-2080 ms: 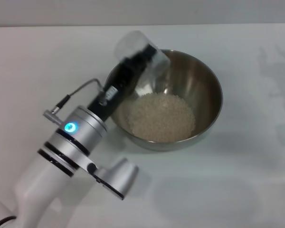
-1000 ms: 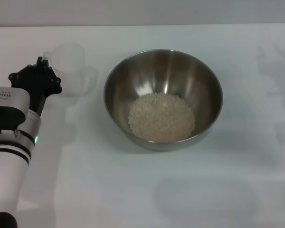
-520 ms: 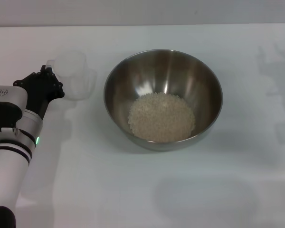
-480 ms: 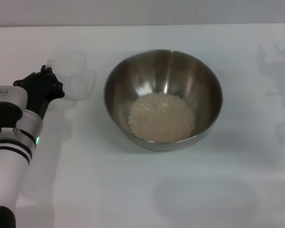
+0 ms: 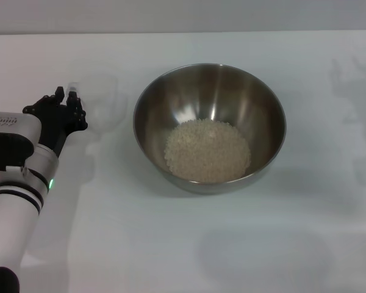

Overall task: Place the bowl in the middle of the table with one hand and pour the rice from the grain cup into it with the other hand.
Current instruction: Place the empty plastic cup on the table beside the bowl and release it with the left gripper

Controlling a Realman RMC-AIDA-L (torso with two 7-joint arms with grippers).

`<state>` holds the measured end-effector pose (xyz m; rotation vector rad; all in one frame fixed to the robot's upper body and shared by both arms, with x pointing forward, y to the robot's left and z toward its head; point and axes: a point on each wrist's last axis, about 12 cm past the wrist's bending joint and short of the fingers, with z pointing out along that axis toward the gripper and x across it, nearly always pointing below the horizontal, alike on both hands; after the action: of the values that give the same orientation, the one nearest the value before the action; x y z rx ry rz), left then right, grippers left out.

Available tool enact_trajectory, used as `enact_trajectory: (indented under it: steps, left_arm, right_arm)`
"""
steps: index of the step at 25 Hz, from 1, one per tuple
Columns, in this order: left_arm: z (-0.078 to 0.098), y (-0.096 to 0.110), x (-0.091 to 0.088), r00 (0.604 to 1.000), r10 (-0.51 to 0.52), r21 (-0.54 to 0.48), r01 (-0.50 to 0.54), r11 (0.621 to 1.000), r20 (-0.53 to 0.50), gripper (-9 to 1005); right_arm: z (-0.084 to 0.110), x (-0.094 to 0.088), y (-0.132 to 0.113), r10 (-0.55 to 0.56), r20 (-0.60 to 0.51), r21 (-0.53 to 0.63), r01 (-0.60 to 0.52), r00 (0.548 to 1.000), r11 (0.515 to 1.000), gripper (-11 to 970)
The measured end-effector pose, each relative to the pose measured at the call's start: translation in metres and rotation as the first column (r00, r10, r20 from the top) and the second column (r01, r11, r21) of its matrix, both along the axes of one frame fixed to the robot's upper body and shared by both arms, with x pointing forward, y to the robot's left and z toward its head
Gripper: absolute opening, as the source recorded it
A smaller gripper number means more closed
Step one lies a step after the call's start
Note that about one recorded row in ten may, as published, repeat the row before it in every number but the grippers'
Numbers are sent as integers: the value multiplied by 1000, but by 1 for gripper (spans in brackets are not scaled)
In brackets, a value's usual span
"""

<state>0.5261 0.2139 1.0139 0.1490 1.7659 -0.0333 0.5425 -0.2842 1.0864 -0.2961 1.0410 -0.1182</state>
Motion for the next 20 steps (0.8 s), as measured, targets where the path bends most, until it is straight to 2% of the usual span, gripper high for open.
enact_trajectory:
  steps: [8,11,15,20]
  left_arm:
    - [-4,5,-6,1000,19,-8,-19,1000,-16,243]
    - [-5,6,-12,999,24,-17,-24,1000,-21,364]
    - [-6,7,-17,999,31,-25,-31,999,-23,367]
    - [-4,6,-35,999,28,-33,-27,999,16,370]
  right_arm:
    - [0,-1,0,1,2,0,-1,1000,1000,397]
    - [0,-1,0,1,4,1,-1,1000,1000,398]
    - [0,-1,0,0,3,1,0,1000,1000,398]
    - [0,-1,0,1,3,0,-1,1000,1000,398]
